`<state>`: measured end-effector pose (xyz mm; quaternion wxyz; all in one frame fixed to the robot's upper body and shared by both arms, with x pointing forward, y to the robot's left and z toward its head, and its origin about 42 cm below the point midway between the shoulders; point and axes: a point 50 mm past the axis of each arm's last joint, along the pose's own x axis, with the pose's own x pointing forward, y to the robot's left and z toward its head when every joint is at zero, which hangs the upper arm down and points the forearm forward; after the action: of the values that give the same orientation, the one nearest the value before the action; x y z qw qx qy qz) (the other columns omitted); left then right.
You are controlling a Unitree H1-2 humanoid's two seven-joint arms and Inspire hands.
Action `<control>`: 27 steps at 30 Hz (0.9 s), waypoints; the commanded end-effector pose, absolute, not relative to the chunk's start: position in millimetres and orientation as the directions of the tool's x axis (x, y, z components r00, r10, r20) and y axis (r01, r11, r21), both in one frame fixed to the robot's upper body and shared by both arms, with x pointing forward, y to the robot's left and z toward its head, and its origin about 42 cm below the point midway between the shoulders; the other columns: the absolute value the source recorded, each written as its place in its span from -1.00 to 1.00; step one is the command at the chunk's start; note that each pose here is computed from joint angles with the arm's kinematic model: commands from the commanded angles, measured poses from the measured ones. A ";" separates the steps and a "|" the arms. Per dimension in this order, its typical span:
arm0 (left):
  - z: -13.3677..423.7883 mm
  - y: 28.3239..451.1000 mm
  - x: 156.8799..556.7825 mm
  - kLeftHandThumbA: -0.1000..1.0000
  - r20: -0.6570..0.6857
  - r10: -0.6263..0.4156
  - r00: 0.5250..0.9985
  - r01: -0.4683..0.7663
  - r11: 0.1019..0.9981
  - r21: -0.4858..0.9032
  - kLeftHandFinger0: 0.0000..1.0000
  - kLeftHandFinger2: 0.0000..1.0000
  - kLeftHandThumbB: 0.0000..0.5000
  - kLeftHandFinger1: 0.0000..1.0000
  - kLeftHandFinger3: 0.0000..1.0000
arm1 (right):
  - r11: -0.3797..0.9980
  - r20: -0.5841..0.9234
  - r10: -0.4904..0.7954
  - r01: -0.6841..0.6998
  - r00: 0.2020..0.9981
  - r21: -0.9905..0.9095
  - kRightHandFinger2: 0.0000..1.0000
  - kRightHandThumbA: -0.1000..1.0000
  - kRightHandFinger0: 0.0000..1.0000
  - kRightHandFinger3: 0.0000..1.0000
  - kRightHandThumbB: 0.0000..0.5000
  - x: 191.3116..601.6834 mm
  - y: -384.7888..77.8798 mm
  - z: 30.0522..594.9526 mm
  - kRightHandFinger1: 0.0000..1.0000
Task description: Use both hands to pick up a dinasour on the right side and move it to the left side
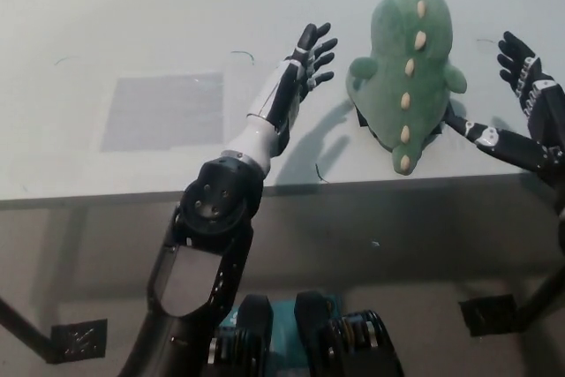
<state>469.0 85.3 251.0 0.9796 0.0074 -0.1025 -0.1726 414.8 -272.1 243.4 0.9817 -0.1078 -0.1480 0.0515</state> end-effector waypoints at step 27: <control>318.0 80.8 544.4 1.00 0.094 -0.252 0.963 0.265 0.950 -0.164 1.00 1.00 0.32 1.00 1.00 | 0.962 0.171 0.172 -0.127 0.970 -0.243 1.00 1.00 1.00 1.00 -0.87 516.5 -253.7 304.5 1.00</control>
<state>532.4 86.0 281.6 0.9880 -0.0716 -0.0250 -0.1342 500.0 -255.1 274.5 0.9904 -0.0952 -0.0708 0.0713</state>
